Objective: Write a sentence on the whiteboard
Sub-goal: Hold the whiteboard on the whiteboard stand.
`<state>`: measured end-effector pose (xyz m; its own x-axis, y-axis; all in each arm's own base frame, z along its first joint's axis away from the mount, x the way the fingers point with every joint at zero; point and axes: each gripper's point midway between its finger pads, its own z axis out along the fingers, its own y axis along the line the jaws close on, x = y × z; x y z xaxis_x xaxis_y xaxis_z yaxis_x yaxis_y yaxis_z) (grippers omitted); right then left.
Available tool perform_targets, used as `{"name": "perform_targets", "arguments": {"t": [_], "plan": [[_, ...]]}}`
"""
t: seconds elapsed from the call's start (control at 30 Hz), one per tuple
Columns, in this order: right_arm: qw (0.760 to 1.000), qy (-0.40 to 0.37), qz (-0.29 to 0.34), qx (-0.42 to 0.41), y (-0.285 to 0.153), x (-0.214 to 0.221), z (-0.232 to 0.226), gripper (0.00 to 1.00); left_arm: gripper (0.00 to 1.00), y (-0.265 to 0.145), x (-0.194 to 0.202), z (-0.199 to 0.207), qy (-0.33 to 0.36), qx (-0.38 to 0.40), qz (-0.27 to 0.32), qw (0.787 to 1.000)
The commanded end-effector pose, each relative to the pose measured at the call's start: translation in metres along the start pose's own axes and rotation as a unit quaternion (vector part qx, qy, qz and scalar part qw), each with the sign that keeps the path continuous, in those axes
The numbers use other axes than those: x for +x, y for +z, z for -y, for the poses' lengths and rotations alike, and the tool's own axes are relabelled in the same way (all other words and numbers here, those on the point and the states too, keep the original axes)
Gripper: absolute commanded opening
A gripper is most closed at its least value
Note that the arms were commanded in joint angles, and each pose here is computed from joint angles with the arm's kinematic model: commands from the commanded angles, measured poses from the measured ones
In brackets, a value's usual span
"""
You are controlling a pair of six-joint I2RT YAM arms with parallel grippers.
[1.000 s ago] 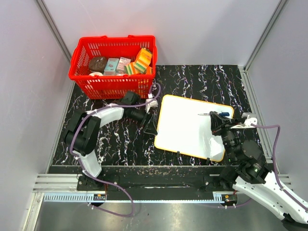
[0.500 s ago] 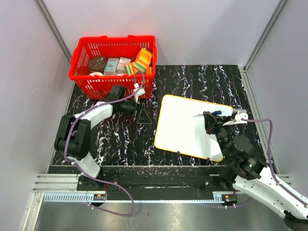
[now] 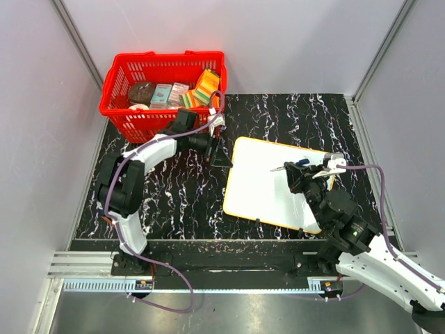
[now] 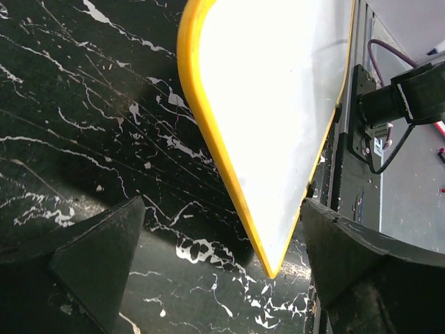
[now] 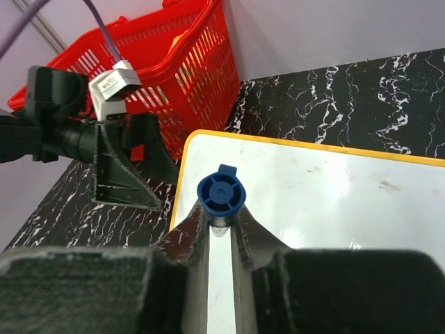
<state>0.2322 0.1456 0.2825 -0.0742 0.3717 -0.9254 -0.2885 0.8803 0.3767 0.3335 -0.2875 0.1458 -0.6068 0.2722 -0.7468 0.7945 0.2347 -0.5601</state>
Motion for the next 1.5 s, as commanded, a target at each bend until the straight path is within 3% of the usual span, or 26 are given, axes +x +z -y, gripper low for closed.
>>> {"name": "perform_targets", "arguments": {"t": [0.0,0.3,0.47,0.53,0.57,0.63,0.67,0.77,0.8,0.83,1.13,1.27,1.47], "plan": [[0.999,0.026,0.035,-0.020,-0.002,-0.031,-0.013,0.00,0.97,0.011,-0.018,-0.002,0.016,0.027,0.008,0.999],[0.999,0.025,0.037,-0.016,-0.003,-0.030,-0.010,0.00,0.93,0.031,-0.020,0.010,0.031,0.070,-0.001,0.997],[0.999,0.025,0.037,-0.016,-0.003,-0.030,-0.010,0.00,0.84,0.038,-0.025,0.017,0.032,0.093,-0.003,0.995],[0.999,0.027,0.037,-0.015,-0.004,-0.029,-0.009,0.00,0.76,0.039,-0.028,0.022,0.035,0.106,-0.002,0.994],[0.999,0.028,0.038,-0.015,-0.004,-0.029,-0.009,0.00,0.64,0.039,-0.030,0.022,0.039,0.107,-0.001,0.993],[0.999,0.028,0.037,-0.014,-0.004,-0.028,-0.008,0.00,0.53,0.040,-0.031,0.020,0.038,0.105,-0.002,0.994],[0.999,0.028,0.037,-0.014,-0.004,-0.028,-0.008,0.00,0.40,0.041,-0.032,0.020,0.041,0.105,-0.003,0.994],[0.999,0.028,0.037,-0.012,-0.004,-0.027,-0.008,0.00,0.22,0.042,-0.028,0.019,0.036,0.106,-0.009,0.994],[0.999,0.027,0.037,-0.011,-0.004,-0.028,-0.007,0.00,0.09,0.042,-0.026,0.018,0.033,0.105,-0.011,0.994],[0.999,0.027,0.037,-0.010,-0.004,-0.027,-0.007,0.00,0.02,0.043,-0.024,0.017,0.033,0.102,-0.012,0.994],[0.999,0.021,0.039,-0.005,-0.004,-0.028,-0.004,0.00,0.00,0.041,-0.001,-0.010,0.022,0.024,-0.015,0.999],[0.999,0.018,0.040,-0.004,-0.004,-0.028,-0.004,0.00,0.00,0.026,-0.003,-0.024,0.011,-0.012,0.015,1.000],[0.999,0.012,0.038,-0.002,-0.003,-0.025,-0.003,0.00,0.00,0.011,0.000,-0.024,0.010,-0.017,0.012,1.000]]}}
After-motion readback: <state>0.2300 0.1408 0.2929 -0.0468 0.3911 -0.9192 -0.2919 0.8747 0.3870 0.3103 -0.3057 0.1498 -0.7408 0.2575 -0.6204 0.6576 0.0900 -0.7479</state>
